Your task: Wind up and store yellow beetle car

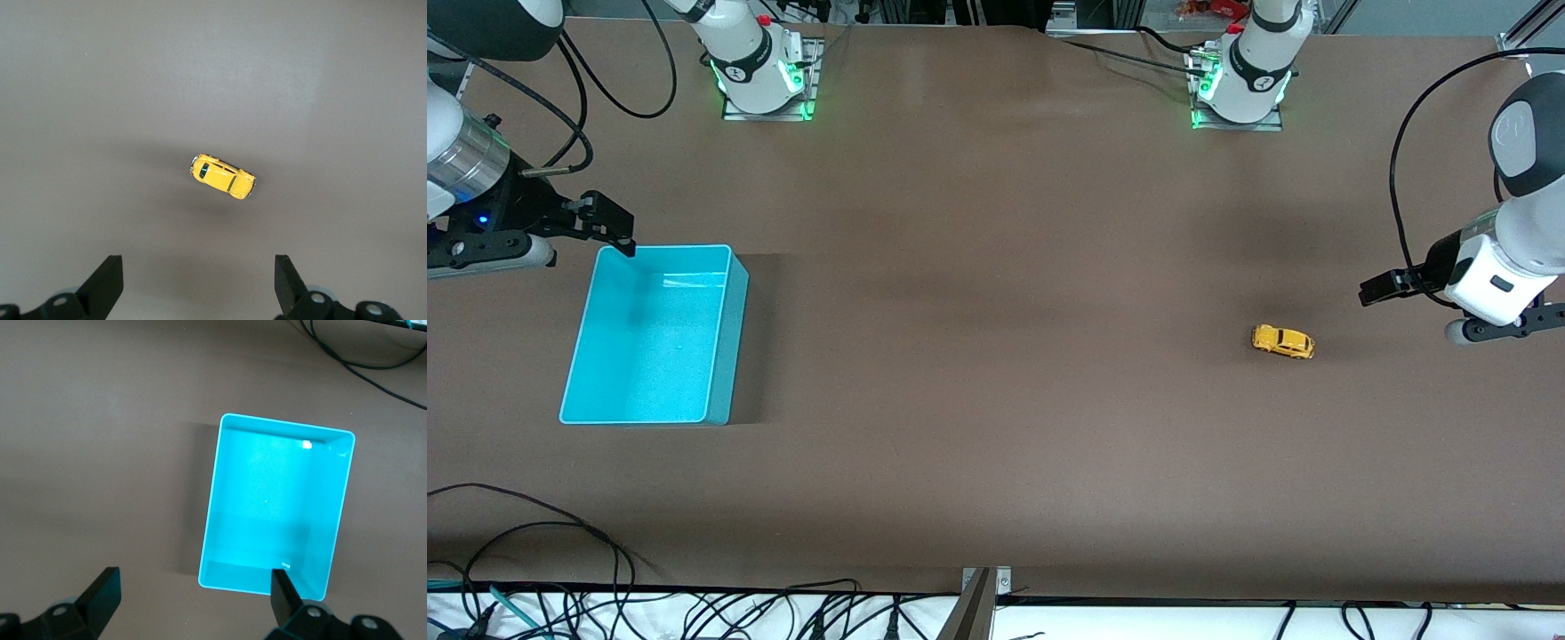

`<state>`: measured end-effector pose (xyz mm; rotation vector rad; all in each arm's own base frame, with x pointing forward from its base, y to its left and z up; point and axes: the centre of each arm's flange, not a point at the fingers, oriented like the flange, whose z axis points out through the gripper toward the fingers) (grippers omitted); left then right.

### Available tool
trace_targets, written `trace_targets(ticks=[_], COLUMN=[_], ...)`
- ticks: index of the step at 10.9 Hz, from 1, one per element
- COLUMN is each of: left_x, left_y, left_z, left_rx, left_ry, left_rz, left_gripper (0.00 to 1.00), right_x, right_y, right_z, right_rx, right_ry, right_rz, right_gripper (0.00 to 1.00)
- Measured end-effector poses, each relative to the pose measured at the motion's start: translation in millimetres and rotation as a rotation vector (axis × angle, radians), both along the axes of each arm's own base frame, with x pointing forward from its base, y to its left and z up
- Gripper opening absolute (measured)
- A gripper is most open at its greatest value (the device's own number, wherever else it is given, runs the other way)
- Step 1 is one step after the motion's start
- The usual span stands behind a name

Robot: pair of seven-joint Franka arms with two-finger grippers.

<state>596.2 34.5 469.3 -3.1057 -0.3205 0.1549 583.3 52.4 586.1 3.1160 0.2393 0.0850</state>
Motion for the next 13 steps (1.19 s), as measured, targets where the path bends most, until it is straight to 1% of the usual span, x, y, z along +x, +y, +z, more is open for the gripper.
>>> trace_targets(ticks=[8, 13], left_x=[-0.1, -0.2], left_y=[1.1, 3.3], left_z=[0.0, 0.0], left_rx=[0.000, 0.001], left_ry=[0.000, 0.000], left_rz=[0.001, 0.005], left_gripper=[1.00, 1.00], right_x=[0.0, -1.2], right_y=[-0.1, -0.3], right_z=[0.0, -1.2], right_rx=[0.000, -0.001], right_ry=[0.000, 0.012], right_rz=[0.000, -0.001], right_gripper=[1.00, 1.00])
